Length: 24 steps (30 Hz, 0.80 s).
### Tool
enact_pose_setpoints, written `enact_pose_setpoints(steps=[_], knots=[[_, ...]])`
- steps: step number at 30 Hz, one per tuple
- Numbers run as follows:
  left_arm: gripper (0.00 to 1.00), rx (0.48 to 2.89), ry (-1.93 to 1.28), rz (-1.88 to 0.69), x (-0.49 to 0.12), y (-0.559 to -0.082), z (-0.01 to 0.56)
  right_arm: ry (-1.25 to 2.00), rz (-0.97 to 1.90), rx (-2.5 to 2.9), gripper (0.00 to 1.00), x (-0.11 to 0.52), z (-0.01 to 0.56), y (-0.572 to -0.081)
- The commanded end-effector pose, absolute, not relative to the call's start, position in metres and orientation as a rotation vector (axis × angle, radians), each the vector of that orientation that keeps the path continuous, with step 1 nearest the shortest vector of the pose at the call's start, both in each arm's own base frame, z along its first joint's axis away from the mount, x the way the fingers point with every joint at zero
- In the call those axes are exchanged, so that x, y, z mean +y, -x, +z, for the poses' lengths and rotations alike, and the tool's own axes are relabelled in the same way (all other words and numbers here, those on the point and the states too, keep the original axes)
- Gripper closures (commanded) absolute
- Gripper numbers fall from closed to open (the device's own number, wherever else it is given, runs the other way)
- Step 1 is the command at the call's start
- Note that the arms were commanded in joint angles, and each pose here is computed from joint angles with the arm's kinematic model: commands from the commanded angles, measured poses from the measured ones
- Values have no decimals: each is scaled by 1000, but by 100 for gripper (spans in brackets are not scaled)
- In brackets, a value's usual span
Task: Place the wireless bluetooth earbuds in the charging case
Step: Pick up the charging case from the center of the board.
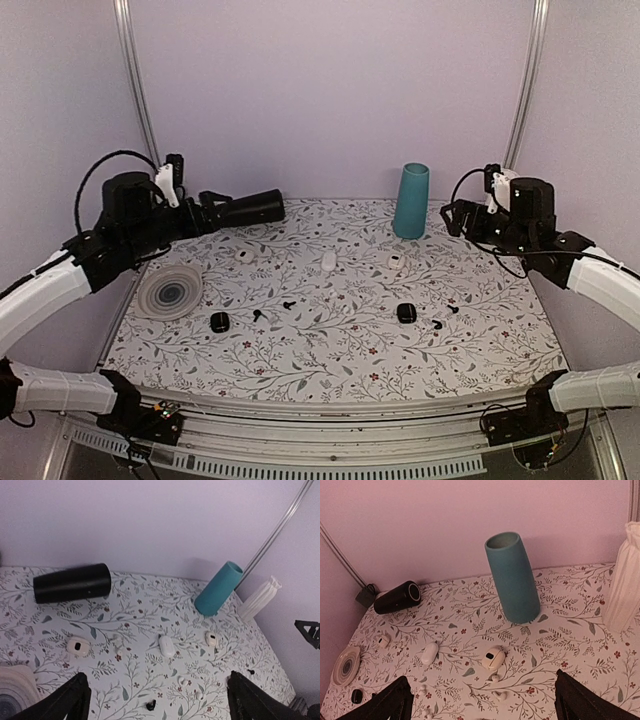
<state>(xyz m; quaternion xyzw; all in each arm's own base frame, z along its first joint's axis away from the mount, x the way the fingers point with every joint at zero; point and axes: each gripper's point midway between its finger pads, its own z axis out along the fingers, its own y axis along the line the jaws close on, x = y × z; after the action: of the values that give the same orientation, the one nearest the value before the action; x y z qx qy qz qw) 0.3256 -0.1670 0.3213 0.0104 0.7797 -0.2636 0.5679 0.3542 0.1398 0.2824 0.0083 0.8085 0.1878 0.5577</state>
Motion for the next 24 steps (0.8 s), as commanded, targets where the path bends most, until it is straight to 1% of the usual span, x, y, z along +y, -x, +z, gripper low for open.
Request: enact_pose_setpoints(steps=[1,4,7,11,15,17,22,24], knots=[[4,2028,-90,-696,-220,-318,248,22,563,2171,1,172,214,-330],[4,2091,-143,-664,-252,-318,218,66,560,2254,1,194,188,-314],[4,2117,-162,-661,-279,-316,205,73,556,2335,1,205,162,-298],[4,2100,-144,-716,-297,-320,197,21,599,2440,0,208,129,-281],[4,2067,-183,-728,-312,-330,203,-17,595,2512,3,208,109,-275],[4,2079,-178,-700,-315,-341,204,-29,587,2520,4,208,105,-276],[4,2045,-278,-908,-344,-359,216,-78,555,2523,7,214,102,-304],[4,2029,-313,-968,-350,-365,217,-100,571,2542,10,214,96,-323]])
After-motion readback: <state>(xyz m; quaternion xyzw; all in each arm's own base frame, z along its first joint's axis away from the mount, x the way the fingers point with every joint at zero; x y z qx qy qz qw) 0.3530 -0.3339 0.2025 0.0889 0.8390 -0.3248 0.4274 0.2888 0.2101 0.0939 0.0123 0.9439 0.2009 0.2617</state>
